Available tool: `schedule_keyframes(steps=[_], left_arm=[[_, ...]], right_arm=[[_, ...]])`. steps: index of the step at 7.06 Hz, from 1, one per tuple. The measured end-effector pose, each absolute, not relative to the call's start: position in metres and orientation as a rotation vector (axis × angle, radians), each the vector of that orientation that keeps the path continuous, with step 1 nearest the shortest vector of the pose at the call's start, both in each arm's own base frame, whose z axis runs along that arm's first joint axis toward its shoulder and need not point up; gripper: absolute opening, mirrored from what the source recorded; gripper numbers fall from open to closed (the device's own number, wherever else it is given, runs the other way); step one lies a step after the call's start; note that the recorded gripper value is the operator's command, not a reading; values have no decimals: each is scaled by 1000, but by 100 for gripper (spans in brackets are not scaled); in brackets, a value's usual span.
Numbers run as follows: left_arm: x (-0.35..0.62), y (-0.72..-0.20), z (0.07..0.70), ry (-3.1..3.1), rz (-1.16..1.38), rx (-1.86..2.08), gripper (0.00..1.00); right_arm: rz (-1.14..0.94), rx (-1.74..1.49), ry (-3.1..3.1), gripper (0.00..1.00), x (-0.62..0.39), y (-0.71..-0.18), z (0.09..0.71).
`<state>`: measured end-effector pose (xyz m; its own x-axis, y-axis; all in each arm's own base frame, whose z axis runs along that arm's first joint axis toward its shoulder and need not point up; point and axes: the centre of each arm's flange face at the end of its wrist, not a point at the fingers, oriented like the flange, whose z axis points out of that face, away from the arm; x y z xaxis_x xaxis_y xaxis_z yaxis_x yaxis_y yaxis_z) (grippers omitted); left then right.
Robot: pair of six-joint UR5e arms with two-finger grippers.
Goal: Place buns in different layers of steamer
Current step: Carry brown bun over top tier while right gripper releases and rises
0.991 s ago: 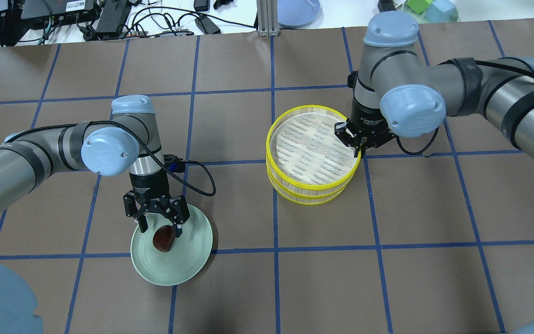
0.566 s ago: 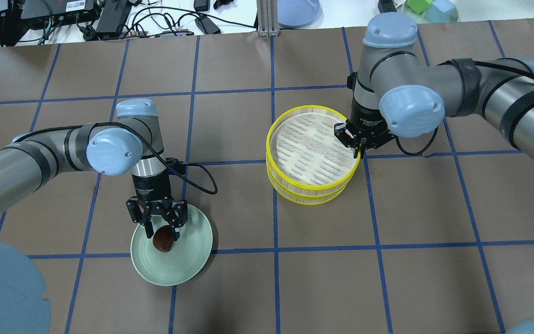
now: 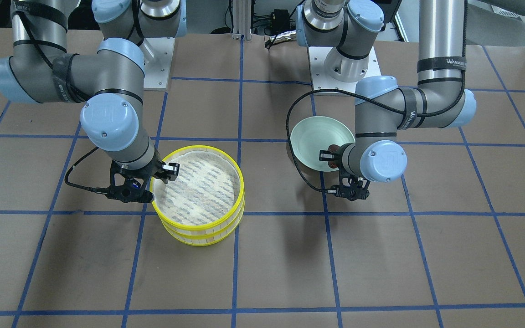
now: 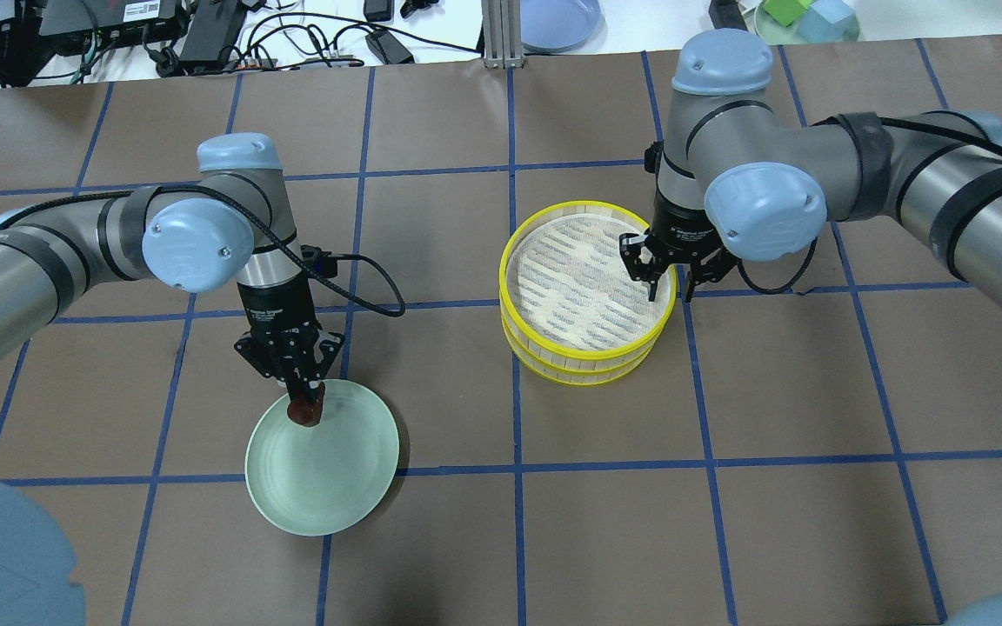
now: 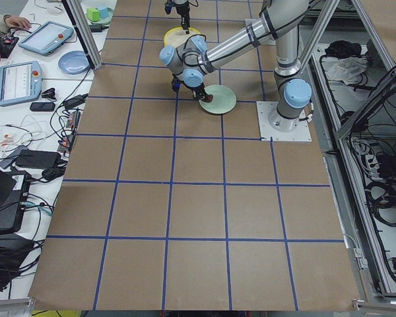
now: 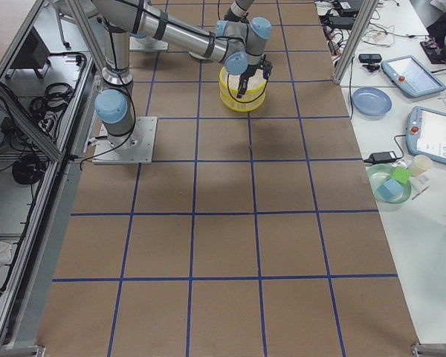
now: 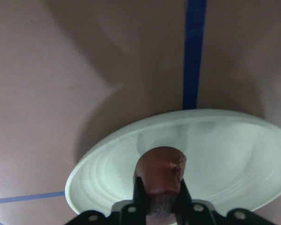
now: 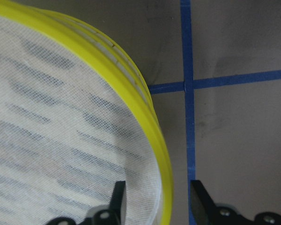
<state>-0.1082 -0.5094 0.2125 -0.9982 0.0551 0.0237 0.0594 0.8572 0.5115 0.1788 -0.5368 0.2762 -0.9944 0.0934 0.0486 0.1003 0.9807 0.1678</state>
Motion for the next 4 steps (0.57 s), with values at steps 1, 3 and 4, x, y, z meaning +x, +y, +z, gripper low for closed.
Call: schedule_keyframes(steps=[1,3,4], left_arm=[[-110,-521,241,-3045,-727,-53,0],[-116,-547,312,-3051,-464,19,0],[-124,-560,342,-3014,-343,133,0]], right_arm=[[-239,-135,-3088,100,178,-539,284],[-128,-121,-3098,100,173,-540,331],[-102,-126,-3100,100,169,-532,368]])
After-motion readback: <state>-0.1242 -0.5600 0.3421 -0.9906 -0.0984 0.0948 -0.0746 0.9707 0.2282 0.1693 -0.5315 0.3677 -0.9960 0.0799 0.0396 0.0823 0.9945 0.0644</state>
